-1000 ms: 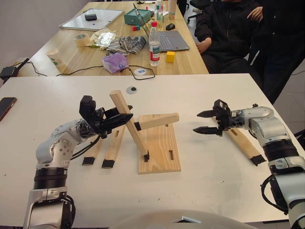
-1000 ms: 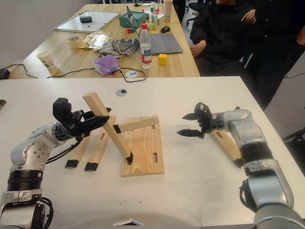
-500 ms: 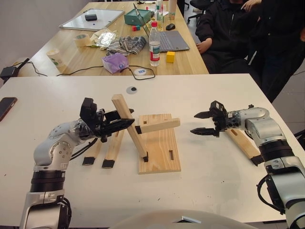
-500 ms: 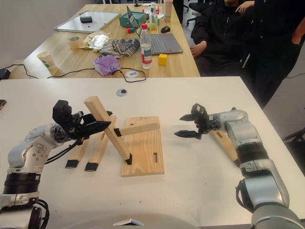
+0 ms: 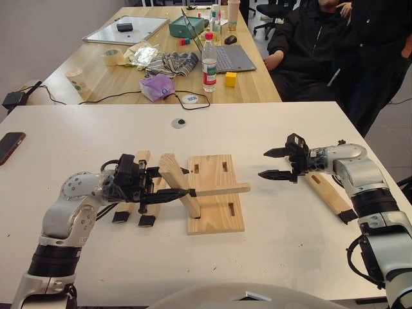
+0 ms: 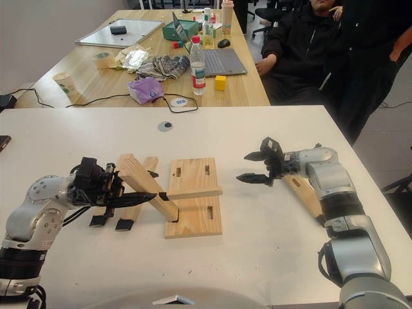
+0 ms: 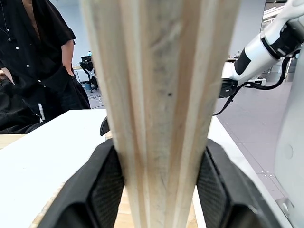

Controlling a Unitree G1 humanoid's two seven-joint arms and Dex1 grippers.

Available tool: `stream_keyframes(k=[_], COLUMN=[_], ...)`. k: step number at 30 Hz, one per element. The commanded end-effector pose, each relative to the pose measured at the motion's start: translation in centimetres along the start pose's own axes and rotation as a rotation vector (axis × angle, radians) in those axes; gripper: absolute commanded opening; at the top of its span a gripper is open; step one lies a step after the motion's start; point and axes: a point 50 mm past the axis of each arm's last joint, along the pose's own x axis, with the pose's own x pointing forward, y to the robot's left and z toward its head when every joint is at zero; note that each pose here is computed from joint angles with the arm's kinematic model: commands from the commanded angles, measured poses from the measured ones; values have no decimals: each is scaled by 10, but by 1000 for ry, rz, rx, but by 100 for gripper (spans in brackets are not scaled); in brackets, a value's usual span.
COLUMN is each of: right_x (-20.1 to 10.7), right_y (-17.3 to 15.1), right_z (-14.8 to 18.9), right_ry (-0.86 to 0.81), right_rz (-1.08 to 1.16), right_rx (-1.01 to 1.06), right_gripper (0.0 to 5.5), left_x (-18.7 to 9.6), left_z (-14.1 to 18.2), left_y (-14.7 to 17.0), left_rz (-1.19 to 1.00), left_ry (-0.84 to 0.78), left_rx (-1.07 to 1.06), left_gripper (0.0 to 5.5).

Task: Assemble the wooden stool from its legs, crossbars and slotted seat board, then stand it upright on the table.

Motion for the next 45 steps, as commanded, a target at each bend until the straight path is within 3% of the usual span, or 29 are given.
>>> stream_keyframes(k=[1,9,10,15,19,24,28,32,37,39,45], right_x=[4,6,6,8,10,8,7,8,2,0,-3], right_y=[4,9,9,9,14,16,17,13,-7,-13,-19], right_z=[3,-5,-5,-3,-4,-8,-12,-13,-11,-10,-11], right_ry=[-28,-50,-57,-109,-125,-136,-142,-157,-193,-204,-219], right_rz=[-4,-23,-29,-62,-72,-97,-121,-190,-393,-455,-518], right_rx=[-1,20,24,47,56,71,84,95,107,114,133], right_gripper=[456,456,456,456,456,456,456,456,456,456,456], left_x=[-15,-36,-36,-31,-35,-60,-54,-10,31,46,58], left_z=[-98,-129,-127,-109,-96,-30,40,113,151,155,174], left_y=[-31,-49,-48,-35,-29,6,14,-1,-1,-9,-41], left_rz=[68,41,41,46,73,410,468,266,267,233,56], left_ry=[478,760,748,663,655,391,34,-363,-510,-497,-496], left_rx=[-399,-436,-444,-384,-280,-223,-154,-106,-134,-158,-166], left_gripper=[203,203,239,303,319,319,266,214,138,103,16])
